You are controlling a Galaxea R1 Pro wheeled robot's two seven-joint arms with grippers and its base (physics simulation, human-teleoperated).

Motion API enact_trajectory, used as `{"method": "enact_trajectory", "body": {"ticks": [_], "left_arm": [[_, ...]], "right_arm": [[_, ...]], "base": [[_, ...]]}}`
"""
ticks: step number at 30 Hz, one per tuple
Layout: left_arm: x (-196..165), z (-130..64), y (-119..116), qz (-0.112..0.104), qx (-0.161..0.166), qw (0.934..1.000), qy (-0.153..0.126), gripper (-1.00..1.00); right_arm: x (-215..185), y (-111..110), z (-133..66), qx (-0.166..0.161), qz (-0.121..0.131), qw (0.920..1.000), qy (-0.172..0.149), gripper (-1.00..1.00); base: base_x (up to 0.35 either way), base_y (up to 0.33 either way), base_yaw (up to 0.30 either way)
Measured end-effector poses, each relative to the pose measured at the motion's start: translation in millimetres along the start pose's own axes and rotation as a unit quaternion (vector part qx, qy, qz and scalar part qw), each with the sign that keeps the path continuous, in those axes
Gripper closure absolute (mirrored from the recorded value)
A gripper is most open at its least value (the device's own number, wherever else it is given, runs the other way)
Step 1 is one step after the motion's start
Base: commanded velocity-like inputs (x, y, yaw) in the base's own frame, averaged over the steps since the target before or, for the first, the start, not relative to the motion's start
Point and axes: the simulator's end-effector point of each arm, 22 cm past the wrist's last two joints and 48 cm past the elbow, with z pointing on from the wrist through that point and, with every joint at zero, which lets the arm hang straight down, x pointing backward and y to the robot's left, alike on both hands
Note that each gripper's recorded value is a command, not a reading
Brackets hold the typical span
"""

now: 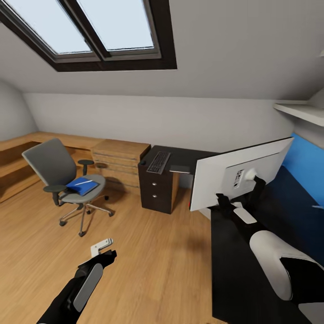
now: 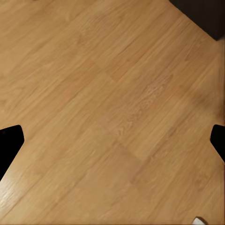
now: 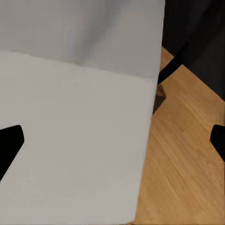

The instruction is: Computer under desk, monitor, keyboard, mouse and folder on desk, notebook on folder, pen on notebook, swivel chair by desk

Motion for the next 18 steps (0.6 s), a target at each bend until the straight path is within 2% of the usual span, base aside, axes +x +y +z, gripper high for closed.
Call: {"method": "enact_trajectory", "body": {"ticks": [6, 8, 13, 18], "left_arm": [[0.0, 0.0, 0.1, 0.000, 0.000, 1.0000, 0.000, -1.00], [0.1, 0.0, 0.1, 0.000, 0.000, 1.0000, 0.000, -1.00], [0.1, 0.1, 0.1, 0.000, 0.000, 1.0000, 0.000, -1.00], [0.1, 0.4, 0.1, 0.000, 0.000, 1.0000, 0.000, -1.00]], "right_arm": [[0.3, -0.5, 0.1, 0.002, -0.015, 0.9999, 0.000, -1.00], [0.6, -1.2, 0.1, 0.003, -0.025, 0.9997, -0.001, -1.00], [0.6, -1.5, 0.2, 0.004, -0.030, 0.9996, -0.001, -1.00], [1.1, -1.7, 0.6, 0.004, -0.031, 0.9995, -0.001, -1.00]], "base": [[0.000, 0.000, -0.206], [0.000, 0.000, -0.057], [-0.032, 0.000, -0.023], [-0.213, 0.000, -0.006]]}}
